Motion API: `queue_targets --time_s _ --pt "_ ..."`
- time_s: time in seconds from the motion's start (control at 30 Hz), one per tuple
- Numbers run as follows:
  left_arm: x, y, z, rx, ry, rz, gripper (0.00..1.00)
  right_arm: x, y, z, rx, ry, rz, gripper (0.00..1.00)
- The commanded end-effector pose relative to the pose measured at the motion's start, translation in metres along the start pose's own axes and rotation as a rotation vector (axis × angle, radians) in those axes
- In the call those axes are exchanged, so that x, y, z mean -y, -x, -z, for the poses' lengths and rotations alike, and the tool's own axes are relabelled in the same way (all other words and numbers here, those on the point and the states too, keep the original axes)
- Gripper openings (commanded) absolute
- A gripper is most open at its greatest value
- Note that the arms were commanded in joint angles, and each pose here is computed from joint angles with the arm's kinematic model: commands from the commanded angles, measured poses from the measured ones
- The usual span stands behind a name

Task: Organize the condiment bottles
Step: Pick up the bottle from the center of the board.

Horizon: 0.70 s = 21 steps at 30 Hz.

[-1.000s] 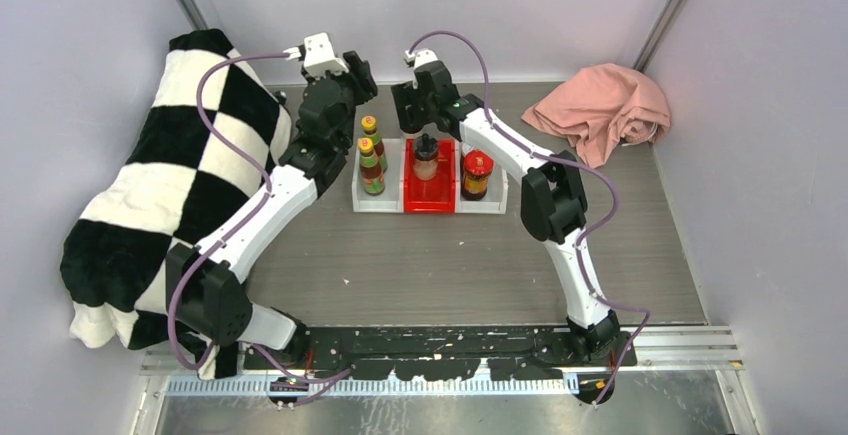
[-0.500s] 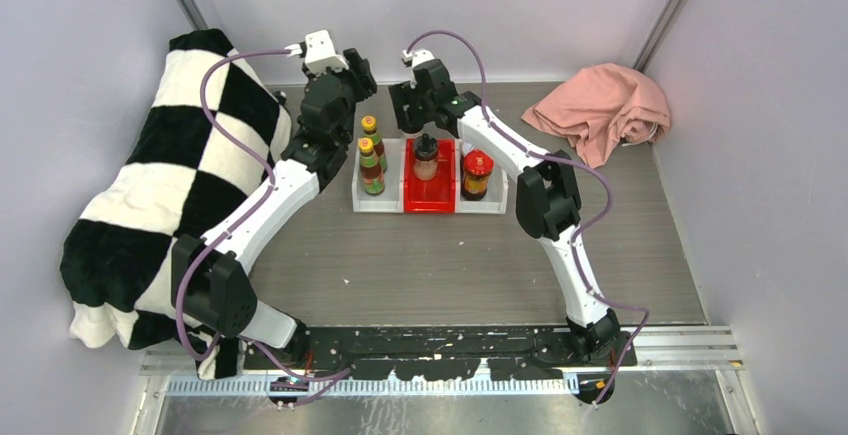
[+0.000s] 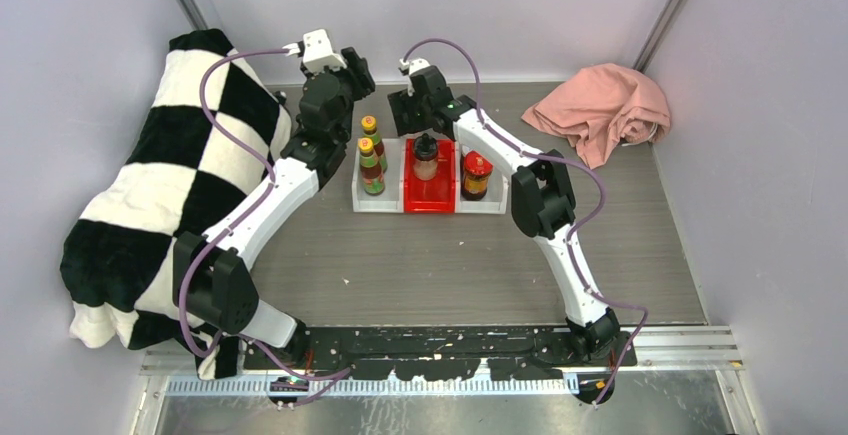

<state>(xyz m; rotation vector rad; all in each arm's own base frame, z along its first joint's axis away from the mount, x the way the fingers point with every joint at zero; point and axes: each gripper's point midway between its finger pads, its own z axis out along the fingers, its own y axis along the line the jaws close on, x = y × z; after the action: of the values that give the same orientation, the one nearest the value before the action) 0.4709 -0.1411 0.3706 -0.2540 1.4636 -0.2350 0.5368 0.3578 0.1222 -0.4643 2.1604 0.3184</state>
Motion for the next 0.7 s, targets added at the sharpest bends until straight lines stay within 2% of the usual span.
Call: queue_targets --time_s 0.0,0.2,0.3,0.4,0.53,0.57,0.67 --pt "0.006 0.028 -0.005 0.079 -0.02 0.056 0.54 -0.01 0.026 0.005 0.065 0.029 -0.004 0.86" --pt "0.003 0.024 -0.008 0.072 -0.016 0.055 0.54 -0.01 0.027 0.001 0.072 0.031 -0.003 0.62" --pt "0.002 0.022 -0.009 0.07 -0.016 0.056 0.54 -0.011 0.028 0.0 0.077 0.031 -0.004 0.43" --pt "0.0 0.021 -0.009 0.068 -0.014 0.058 0.54 -0.009 0.03 0.001 0.083 0.023 -0.003 0.31" --pt "0.0 0.02 -0.01 0.064 -0.015 0.058 0.54 -0.006 0.037 0.005 0.108 0.01 -0.002 0.06" --pt "0.001 0.02 -0.01 0.064 -0.017 0.058 0.54 -0.006 0.04 0.007 0.118 0.008 -0.002 0.02" --pt "0.0 0.022 -0.009 0.066 -0.014 0.06 0.54 -0.004 0.048 0.013 0.15 -0.002 0.003 0.01"
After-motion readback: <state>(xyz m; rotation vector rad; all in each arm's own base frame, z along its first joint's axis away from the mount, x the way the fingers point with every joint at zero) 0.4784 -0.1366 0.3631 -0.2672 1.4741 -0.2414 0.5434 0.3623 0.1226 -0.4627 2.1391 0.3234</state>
